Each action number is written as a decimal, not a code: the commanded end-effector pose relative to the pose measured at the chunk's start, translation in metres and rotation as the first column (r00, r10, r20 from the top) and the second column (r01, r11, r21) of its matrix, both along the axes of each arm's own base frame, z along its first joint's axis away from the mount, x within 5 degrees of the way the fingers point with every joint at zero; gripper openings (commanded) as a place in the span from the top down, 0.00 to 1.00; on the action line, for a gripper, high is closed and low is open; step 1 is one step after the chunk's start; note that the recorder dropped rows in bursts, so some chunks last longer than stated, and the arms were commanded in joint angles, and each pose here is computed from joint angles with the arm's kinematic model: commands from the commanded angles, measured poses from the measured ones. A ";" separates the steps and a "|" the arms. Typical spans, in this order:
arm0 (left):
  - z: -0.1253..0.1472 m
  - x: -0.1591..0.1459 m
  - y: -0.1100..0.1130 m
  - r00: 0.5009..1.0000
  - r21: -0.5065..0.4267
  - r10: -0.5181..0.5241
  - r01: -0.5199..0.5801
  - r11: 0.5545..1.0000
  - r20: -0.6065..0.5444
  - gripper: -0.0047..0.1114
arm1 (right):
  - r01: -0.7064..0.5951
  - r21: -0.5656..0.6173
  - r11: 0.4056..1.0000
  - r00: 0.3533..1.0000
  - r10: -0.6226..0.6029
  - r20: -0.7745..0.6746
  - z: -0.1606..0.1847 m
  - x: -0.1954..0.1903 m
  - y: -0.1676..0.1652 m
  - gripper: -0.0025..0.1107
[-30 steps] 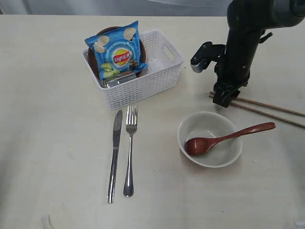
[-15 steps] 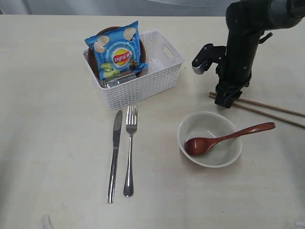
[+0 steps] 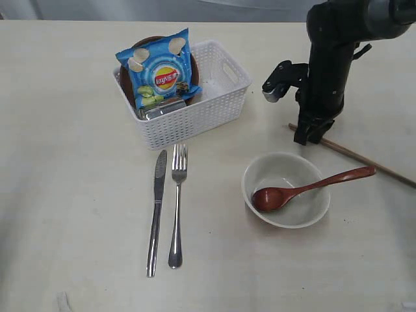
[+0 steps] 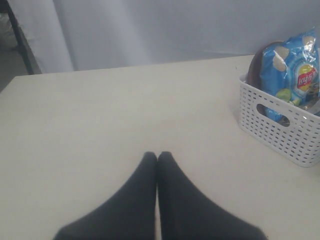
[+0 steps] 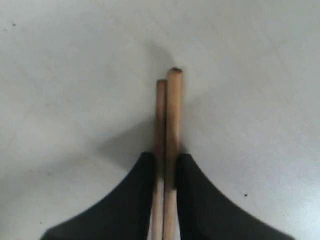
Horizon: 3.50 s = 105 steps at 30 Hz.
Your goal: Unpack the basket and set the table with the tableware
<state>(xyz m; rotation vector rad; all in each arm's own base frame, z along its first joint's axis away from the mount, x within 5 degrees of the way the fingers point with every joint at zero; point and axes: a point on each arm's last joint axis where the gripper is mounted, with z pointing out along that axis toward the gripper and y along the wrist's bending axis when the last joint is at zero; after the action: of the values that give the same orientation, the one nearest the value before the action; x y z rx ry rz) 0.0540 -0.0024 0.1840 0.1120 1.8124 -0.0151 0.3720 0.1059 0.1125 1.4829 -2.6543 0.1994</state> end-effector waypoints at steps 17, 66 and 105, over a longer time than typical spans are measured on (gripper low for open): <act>0.000 0.000 0.000 1.000 0.001 0.002 -0.002 1.000 0.009 0.96 | 0.013 -0.042 0.999 0.989 -0.006 0.150 0.049 -0.001 -0.009 0.98; 0.000 0.000 0.000 1.000 0.001 0.002 -0.002 1.000 0.009 0.96 | 0.167 0.032 0.985 0.966 -0.170 0.197 0.020 0.015 -0.021 0.82; 0.000 0.000 0.000 1.000 0.001 0.002 -0.002 1.000 0.009 0.96 | 0.171 0.032 0.985 0.966 -0.174 0.192 0.006 0.018 -0.021 0.61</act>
<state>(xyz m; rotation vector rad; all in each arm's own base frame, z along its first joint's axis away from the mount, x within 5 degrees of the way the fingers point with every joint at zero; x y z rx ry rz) 0.0540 -0.0024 0.1840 0.1120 1.8124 -0.0151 0.3876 0.0862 0.1225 1.2979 -2.9067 0.3184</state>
